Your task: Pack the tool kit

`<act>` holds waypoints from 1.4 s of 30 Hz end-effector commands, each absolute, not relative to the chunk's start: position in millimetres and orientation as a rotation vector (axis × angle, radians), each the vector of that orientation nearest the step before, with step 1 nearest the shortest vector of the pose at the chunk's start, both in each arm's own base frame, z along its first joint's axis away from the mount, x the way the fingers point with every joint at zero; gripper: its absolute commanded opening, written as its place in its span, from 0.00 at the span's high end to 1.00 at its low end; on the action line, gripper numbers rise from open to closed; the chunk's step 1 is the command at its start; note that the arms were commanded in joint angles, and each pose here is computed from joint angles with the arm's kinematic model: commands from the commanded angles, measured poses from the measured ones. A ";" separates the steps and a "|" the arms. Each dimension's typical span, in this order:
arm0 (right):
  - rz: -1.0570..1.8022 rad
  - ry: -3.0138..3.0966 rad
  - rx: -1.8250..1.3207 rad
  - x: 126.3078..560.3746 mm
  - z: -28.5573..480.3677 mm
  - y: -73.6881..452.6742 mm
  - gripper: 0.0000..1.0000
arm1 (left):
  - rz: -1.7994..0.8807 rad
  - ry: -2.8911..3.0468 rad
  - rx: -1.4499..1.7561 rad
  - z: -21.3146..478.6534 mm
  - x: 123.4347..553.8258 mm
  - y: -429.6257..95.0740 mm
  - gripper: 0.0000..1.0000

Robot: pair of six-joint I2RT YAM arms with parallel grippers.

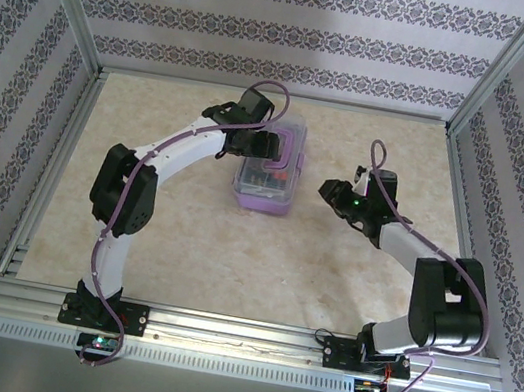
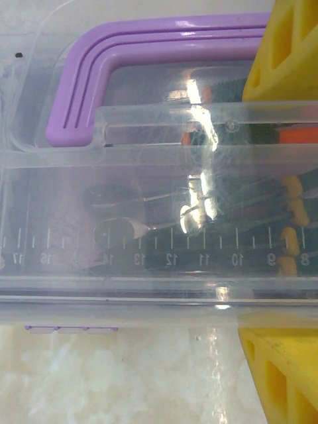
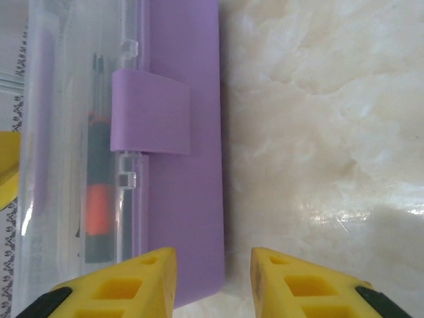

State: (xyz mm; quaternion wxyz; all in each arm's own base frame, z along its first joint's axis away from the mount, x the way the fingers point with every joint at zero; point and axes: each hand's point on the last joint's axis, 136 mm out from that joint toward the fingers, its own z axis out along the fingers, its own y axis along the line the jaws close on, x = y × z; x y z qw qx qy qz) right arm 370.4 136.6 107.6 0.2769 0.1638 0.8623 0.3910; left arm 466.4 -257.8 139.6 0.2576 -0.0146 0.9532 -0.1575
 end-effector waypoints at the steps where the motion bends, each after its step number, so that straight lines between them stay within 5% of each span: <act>1: 1.008 2.304 0.409 365.7 116.0 129.0 0.64 | -0.602 2.683 -0.047 129.7 437.1 -287.8 0.40; 13: 0.985 2.281 0.384 364.1 135.3 124.9 0.61 | -0.590 2.690 0.012 135.8 433.2 -286.8 0.18; 22: 1.020 2.229 0.357 374.7 162.2 127.3 0.60 | -0.594 2.599 0.076 187.8 442.0 -288.4 0.00; 25: 1.006 2.192 0.281 375.5 190.4 128.6 0.43 | -0.513 2.528 0.097 219.9 441.7 -267.1 0.00; 26: 0.999 2.179 0.264 375.5 199.2 128.3 0.08 | -0.522 2.504 0.125 231.7 437.7 -265.1 0.00; 27: 0.995 2.166 0.250 375.3 209.1 128.2 0.02 | -0.531 2.472 0.160 246.4 431.2 -264.1 0.00; 33: 1.059 2.030 0.230 371.1 264.6 132.3 0.02 | -0.446 2.283 0.177 281.0 391.3 -224.6 0.00; 42: 0.609 2.006 0.076 359.2 227.8 111.2 0.02 | 0.098 2.009 -0.007 210.1 355.9 -104.3 0.00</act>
